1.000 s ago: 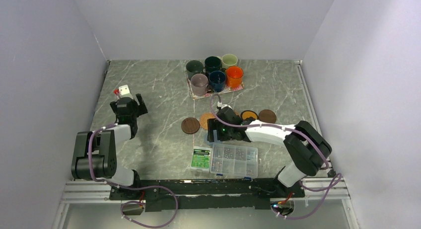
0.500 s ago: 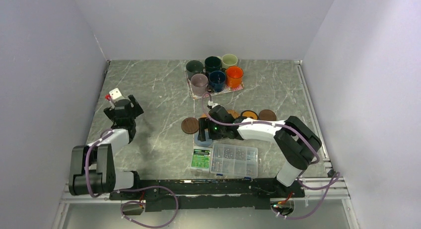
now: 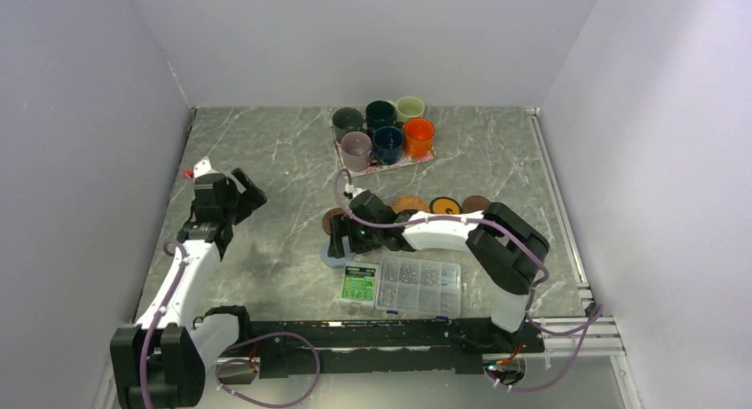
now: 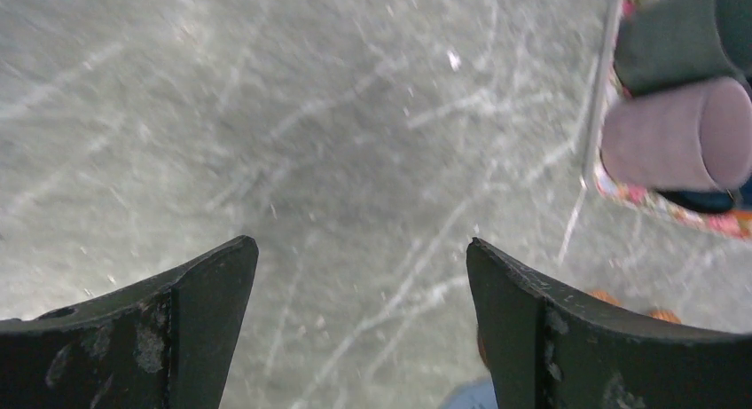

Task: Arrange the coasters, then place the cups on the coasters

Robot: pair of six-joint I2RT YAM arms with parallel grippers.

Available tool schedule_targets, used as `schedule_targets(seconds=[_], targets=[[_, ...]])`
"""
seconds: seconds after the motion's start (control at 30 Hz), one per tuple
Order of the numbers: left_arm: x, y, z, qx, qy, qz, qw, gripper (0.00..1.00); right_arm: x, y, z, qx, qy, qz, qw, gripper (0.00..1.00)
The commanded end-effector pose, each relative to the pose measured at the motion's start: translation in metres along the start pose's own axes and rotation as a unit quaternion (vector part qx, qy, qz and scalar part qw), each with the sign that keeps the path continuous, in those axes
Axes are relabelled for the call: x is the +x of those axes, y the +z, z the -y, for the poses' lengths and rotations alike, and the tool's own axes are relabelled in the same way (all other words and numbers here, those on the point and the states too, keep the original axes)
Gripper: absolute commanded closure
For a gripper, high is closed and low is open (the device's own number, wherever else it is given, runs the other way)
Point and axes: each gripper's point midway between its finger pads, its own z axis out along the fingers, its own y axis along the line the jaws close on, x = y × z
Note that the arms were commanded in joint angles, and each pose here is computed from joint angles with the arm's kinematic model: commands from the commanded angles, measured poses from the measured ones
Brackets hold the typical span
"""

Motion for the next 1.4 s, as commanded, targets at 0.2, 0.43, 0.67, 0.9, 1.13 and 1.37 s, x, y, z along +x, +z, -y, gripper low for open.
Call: schedule_targets(seconds=[0.2, 0.43, 0.67, 0.9, 1.13, 1.37], targets=[[0.074, -0.053, 0.019, 0.072, 0.013, -0.164, 0.984, 0.08, 0.006, 0.029, -0.039, -0.056, -0.006, -0.029, 0.998, 0.15], [0.113, -0.073, 0.035, 0.083, 0.068, -0.211, 0.972, 0.1, -0.012, 0.001, -0.051, -0.075, -0.028, 0.008, 0.997, 0.12], [0.145, -0.078, 0.037, 0.05, 0.124, -0.235, 0.963, 0.07, -0.032, -0.059, 0.005, 0.023, -0.064, 0.068, 0.995, 0.01], [0.172, -0.09, 0.051, 0.052, 0.191, -0.244, 0.949, 0.06, -0.051, -0.134, 0.094, 0.094, -0.013, 0.141, 0.985, 0.0], [0.209, -0.096, 0.06, 0.016, 0.268, -0.267, 0.925, 0.06, -0.053, -0.183, 0.13, 0.134, 0.004, 0.196, 0.971, 0.0], [0.225, -0.09, 0.06, -0.02, 0.297, -0.27, 0.916, 0.06, -0.044, -0.185, 0.133, 0.123, 0.018, 0.204, 0.971, 0.0]])
